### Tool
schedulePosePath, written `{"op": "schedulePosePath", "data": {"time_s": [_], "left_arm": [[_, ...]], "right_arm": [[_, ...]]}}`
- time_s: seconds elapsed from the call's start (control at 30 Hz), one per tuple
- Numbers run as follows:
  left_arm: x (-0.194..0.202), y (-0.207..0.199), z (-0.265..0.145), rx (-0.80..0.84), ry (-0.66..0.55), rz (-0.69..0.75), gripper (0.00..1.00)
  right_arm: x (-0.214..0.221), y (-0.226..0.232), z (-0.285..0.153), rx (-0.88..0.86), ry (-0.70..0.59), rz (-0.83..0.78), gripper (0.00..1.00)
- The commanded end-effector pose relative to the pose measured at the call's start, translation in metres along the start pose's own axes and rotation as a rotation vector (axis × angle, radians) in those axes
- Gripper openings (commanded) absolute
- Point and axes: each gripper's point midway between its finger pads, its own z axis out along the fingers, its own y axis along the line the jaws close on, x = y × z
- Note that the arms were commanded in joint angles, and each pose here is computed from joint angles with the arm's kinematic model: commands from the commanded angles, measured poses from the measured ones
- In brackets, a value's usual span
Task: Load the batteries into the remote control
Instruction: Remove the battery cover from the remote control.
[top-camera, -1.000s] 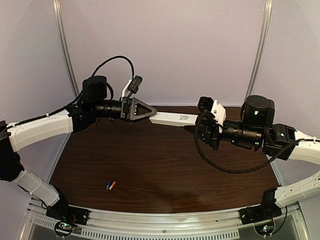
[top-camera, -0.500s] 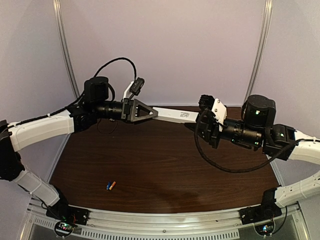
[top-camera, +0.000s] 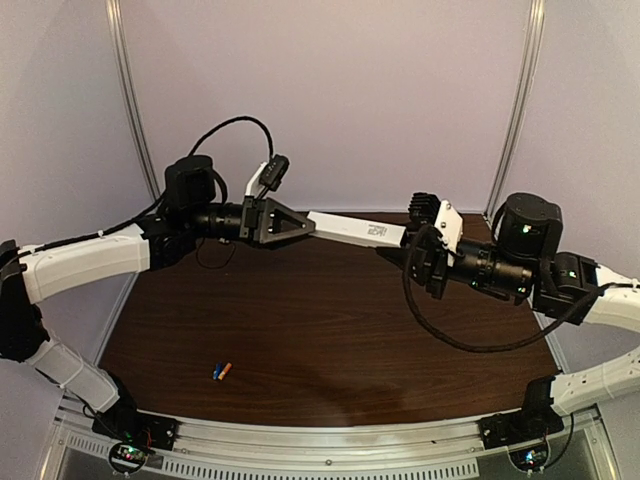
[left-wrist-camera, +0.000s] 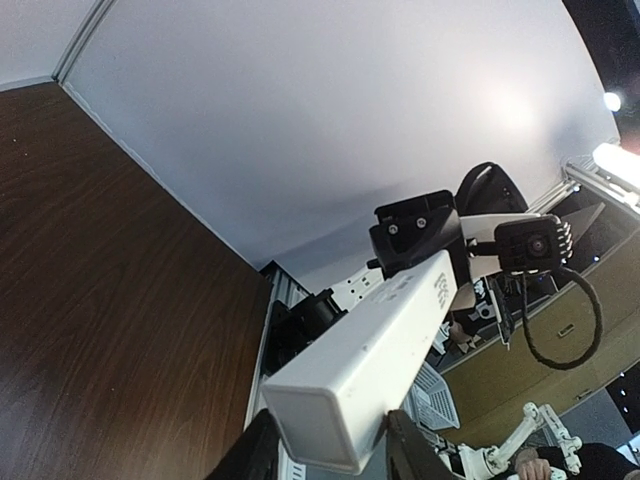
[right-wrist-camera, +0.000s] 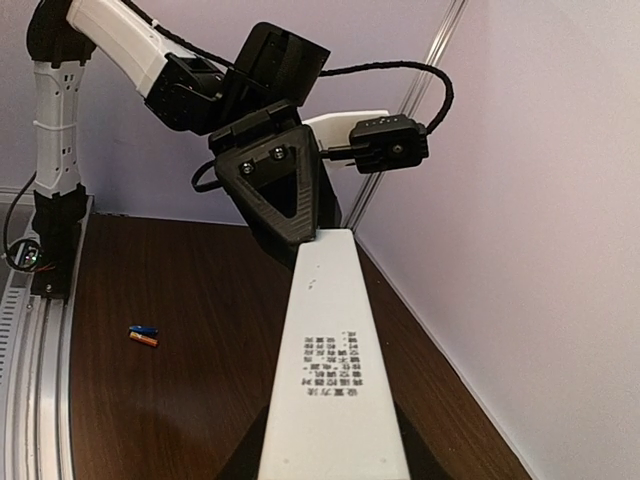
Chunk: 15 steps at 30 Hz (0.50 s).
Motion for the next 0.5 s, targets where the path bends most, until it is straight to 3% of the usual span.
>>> {"op": "schedulePosePath", "data": {"time_s": [0.0, 0.17, 0.27, 0.47], "left_arm": [[-0.007, -0.004, -0.002, 0.032, -0.033, 0.036, 0.41], [-0.013, -0.007, -0.001, 0.018, -0.037, 0.051, 0.65], [-0.011, -0.01, 0.004, 0.023, -0.021, 0.057, 0.72], [-0.004, -0.014, 0.016, 0.054, 0.017, 0.058, 0.61]], "right_arm": [[-0.009, 0.0, -0.008, 0.003, -0.043, 0.016, 0.0], [-0.005, 0.002, -0.005, -0.003, -0.029, 0.018, 0.0], [-0.006, 0.001, -0.003, 0.0, -0.035, 0.019, 0.0], [-0.007, 0.001, 0.003, -0.002, -0.033, 0.013, 0.0]]}}
